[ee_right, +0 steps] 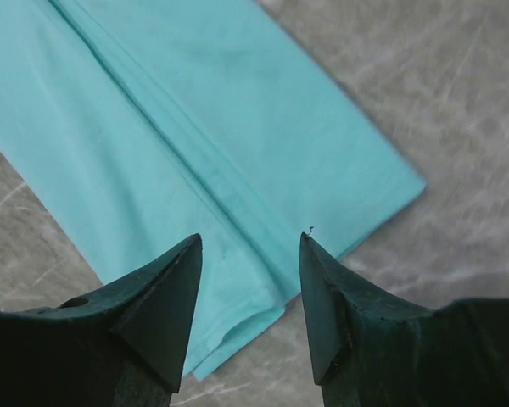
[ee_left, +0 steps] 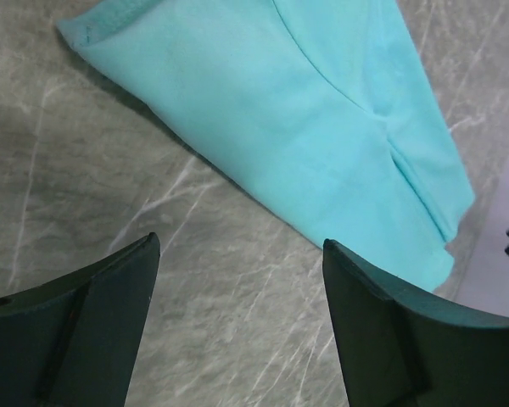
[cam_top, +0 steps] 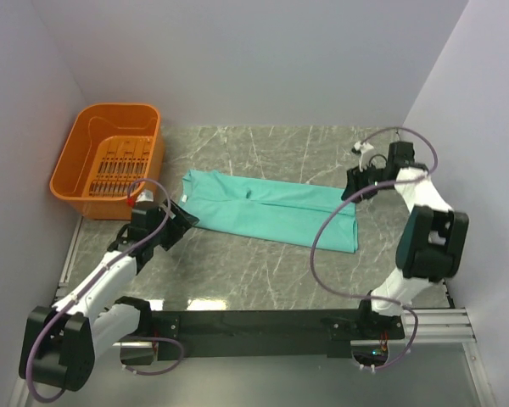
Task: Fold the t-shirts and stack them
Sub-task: Fold the tshirt
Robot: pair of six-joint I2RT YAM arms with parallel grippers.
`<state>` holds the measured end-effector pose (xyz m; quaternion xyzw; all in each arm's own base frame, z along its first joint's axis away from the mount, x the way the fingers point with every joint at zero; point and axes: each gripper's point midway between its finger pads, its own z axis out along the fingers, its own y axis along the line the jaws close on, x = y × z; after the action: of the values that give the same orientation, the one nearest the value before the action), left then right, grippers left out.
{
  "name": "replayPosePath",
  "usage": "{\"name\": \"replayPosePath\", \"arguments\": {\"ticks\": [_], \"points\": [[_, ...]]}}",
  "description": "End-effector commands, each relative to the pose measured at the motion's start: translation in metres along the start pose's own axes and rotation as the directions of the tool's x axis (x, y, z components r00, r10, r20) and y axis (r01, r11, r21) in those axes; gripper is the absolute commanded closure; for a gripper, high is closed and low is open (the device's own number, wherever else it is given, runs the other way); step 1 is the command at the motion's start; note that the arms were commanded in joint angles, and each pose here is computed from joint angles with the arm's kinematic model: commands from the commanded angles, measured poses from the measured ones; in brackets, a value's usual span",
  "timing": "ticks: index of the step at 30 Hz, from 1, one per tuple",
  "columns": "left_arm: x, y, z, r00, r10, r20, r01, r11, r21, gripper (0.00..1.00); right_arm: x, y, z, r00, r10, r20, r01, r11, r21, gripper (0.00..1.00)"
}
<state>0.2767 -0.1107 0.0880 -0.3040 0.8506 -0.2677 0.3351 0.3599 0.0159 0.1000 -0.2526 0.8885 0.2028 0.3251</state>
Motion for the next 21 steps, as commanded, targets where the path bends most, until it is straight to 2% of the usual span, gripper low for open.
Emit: {"name": "replayPosePath", "arguments": {"ticks": [1,2,6,9,10,13,15,18,19,21], "points": [[-0.003,-0.020,-0.005,0.998,-0.040,0.042,0.033,0.990,0.138,0.17,-0.017,0.008,0.008,0.999,0.010,-0.036,-0.015,0.989,-0.149,0.43],[0.001,-0.019,-0.006,0.999,-0.043,0.029,0.038,0.989,0.145,0.17,-0.034,0.001,0.007,0.999,-0.040,-0.018,0.036,0.988,-0.152,0.42],[0.005,-0.016,-0.013,0.999,-0.035,0.036,0.028,0.985,0.169,0.17,-0.034,-0.004,0.027,0.995,-0.052,-0.082,0.040,0.989,-0.142,0.47],[0.009,-0.013,-0.019,0.998,-0.051,0.044,0.042,0.981,0.191,0.17,-0.036,0.000,0.048,0.991,-0.084,-0.105,0.071,0.991,-0.116,0.57],[0.012,-0.010,-0.020,0.997,-0.059,0.045,0.049,0.979,0.199,0.17,-0.036,0.007,0.056,0.988,-0.100,-0.114,0.086,0.988,-0.128,0.65],[0.006,-0.026,-0.025,0.996,-0.064,0.063,0.045,0.961,0.271,0.24,-0.033,0.008,0.074,0.982,-0.104,-0.156,0.089,0.991,-0.102,0.79],[0.004,-0.033,-0.020,0.997,-0.054,0.051,0.038,0.962,0.271,0.29,-0.034,0.007,0.086,0.979,-0.117,-0.169,0.106,0.992,-0.075,0.83],[-0.002,-0.052,-0.010,1.000,-0.011,0.017,0.006,0.966,0.259,0.43,-0.037,-0.001,0.095,0.979,-0.091,-0.183,0.086,0.996,-0.031,0.96],[-0.011,-0.068,-0.010,0.999,0.006,0.033,-0.015,0.961,0.276,0.49,-0.040,-0.004,0.097,0.979,-0.089,-0.184,0.087,0.996,-0.019,0.98],[-0.006,-0.077,-0.002,0.999,0.036,0.016,-0.039,0.964,0.261,0.55,-0.034,-0.007,0.103,0.974,-0.080,-0.212,0.079,0.997,-0.013,0.99]]}}
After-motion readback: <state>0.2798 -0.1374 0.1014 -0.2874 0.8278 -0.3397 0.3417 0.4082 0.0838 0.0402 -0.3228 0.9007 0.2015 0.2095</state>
